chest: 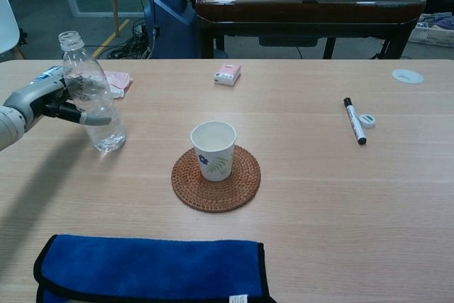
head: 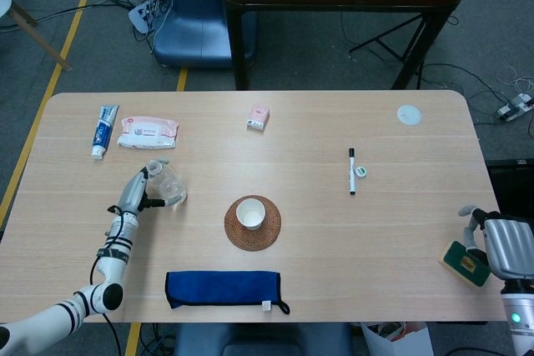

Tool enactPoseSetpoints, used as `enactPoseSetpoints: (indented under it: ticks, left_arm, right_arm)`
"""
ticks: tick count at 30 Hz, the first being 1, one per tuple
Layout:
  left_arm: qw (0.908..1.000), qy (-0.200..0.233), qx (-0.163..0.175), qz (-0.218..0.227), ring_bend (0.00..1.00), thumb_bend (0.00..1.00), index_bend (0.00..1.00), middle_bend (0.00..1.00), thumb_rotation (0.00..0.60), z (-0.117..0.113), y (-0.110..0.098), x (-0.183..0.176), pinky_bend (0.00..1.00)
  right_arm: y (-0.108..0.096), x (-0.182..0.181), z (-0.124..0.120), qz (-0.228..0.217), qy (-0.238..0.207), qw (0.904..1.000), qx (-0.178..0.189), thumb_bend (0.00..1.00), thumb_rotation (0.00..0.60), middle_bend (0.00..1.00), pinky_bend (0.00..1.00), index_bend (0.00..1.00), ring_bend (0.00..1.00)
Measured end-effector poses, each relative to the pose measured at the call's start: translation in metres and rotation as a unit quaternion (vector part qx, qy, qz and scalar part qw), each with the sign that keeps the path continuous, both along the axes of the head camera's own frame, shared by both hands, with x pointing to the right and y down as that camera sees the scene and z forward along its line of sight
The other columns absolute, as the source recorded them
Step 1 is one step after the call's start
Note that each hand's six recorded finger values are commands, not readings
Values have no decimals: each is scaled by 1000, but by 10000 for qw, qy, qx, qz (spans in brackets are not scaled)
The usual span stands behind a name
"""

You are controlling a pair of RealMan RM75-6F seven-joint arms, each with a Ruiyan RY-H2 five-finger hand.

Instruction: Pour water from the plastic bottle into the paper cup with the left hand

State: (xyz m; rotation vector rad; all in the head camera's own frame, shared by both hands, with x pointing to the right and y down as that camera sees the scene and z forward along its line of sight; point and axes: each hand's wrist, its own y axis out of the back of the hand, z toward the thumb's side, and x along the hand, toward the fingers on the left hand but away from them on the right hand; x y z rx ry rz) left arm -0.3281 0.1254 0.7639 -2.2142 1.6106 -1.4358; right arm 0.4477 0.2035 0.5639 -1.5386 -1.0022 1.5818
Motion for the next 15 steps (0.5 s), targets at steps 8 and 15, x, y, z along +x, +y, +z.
enactPoseSetpoints:
  ticks: [8, 15]
  left_arm:
    - [9996, 106, 110, -236, 206, 24, 365, 282, 600, 3, -4, -2, 147]
    - [9998, 69, 52, -162, 227, 24, 429, 338, 600, 9, -4, 2, 147]
  right_arm:
    - [0, 1, -1, 11, -5, 10000, 4, 542, 600, 547, 541, 408, 502]
    - [-1, 1, -2, 19, -15, 10000, 26, 542, 600, 547, 542, 408, 503]
